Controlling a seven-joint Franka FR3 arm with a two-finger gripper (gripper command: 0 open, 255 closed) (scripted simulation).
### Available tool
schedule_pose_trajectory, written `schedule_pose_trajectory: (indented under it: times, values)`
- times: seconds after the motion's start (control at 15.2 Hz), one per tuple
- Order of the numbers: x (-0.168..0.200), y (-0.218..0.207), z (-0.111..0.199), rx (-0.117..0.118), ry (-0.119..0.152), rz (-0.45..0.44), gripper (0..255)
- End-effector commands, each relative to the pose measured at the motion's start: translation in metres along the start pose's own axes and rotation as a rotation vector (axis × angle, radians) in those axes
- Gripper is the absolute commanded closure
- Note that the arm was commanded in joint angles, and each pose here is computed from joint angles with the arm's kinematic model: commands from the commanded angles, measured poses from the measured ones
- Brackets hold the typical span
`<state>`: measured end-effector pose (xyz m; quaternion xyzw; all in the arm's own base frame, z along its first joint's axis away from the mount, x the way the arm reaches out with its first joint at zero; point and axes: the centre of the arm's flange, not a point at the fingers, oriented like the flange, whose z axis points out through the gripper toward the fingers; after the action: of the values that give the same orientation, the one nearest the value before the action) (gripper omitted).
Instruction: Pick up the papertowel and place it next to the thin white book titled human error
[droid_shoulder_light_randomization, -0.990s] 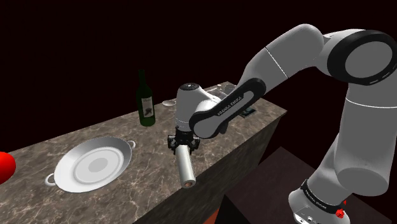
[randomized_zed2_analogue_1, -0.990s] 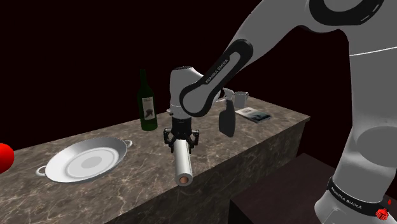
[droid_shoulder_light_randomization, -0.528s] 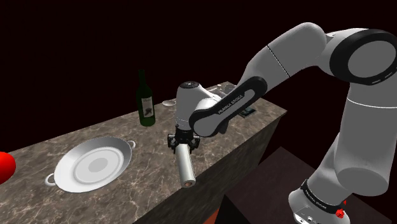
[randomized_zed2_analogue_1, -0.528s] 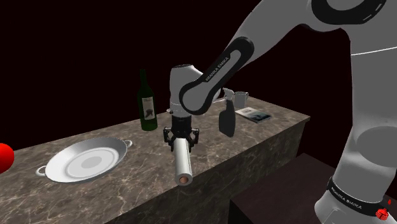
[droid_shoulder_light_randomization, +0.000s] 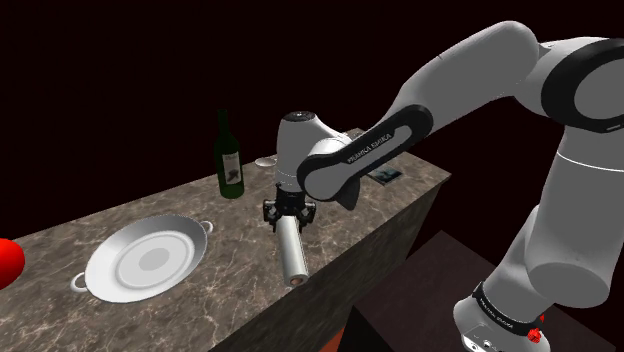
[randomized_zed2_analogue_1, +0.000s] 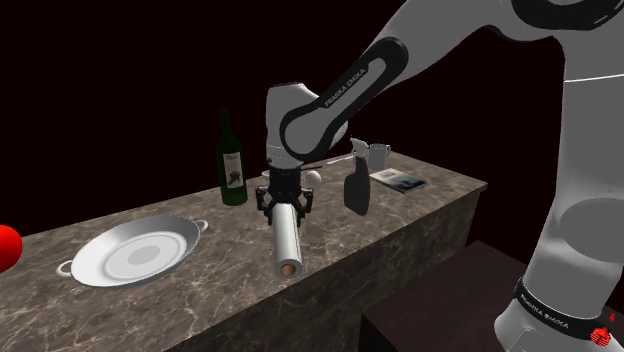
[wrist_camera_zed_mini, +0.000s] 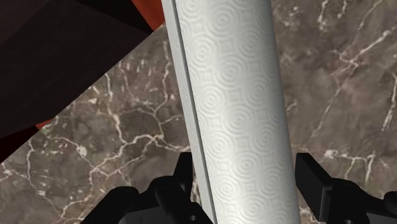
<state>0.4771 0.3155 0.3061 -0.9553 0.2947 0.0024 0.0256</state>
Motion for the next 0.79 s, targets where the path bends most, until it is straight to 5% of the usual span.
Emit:
schedule_pose_trajectory:
  times: [0.0,0.73]
  values:
    - [-0.001,-0.001,-0.012,0.000,0.000,0.000,255]
    - [-0.002,-0.004,-0.070,0.000,0.000,0.000,255]
